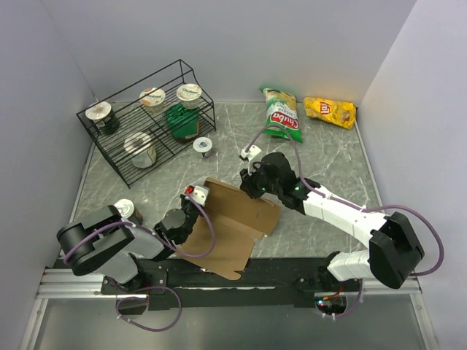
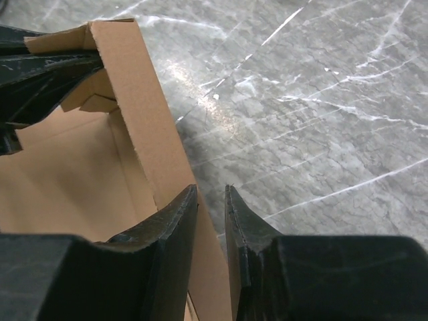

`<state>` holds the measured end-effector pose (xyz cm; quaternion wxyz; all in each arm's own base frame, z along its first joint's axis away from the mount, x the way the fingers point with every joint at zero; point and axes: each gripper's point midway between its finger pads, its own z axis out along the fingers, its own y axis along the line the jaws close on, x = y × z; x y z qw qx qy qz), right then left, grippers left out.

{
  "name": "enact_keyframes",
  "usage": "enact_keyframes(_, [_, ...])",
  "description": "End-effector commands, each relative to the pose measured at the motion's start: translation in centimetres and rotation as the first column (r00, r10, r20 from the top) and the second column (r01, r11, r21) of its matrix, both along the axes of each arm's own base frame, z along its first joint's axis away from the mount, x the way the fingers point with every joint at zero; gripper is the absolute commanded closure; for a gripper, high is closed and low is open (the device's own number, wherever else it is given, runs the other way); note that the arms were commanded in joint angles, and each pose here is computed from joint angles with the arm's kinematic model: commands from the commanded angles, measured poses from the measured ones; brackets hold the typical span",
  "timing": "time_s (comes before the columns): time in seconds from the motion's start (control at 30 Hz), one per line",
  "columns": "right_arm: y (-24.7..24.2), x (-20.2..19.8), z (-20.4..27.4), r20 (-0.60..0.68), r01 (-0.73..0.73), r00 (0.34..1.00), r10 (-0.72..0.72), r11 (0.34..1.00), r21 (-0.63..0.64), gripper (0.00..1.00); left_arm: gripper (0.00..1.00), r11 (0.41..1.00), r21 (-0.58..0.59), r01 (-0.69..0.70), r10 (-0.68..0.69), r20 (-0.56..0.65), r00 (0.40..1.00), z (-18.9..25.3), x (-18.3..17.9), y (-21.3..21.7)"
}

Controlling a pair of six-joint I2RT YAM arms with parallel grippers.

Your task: Fold the paper box

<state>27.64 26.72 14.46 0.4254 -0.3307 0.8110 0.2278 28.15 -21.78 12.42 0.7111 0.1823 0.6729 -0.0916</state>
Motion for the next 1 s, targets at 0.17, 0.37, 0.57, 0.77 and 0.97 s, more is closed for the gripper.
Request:
enact_keyframes(0.17, [-0.4,0.1,-0.8,0.053,0.04,0.998,-0.037,0.998,-0.057,0.69,0.83,0.982,-0.189,0.02,0.003,0.121,0.993,5.2,0.2,-0.5])
enact_keyframes(0.37, [-0.4,-0.2,-0.7,0.139,0.092,0.987,-0.078,0.991,-0.1,0.7,0.79,0.981,-0.192,0.023,-0.001,0.116,0.993,5.2,0.2,-0.6])
enact_keyframes(0.57, [-0.1,-1.1,-1.7,0.198,0.133,0.975,-0.099,0.977,-0.168,0.71,0.82,0.98,-0.194,0.033,-0.012,0.108,0.994,4.9,0.1,-0.8])
enact_keyframes(0.77, [0.5,-1.4,-2.5,0.231,0.144,0.968,-0.097,0.97,-0.194,0.72,0.79,0.981,-0.192,0.033,-0.014,0.096,0.995,4.7,0.2,-1.0])
enact_keyframes(0.97, [0.8,-1.8,-2.4,0.273,0.134,0.959,-0.073,0.968,-0.211,0.72,0.71,0.981,-0.189,0.05,-0.034,0.086,0.996,4.5,0.2,-1.4])
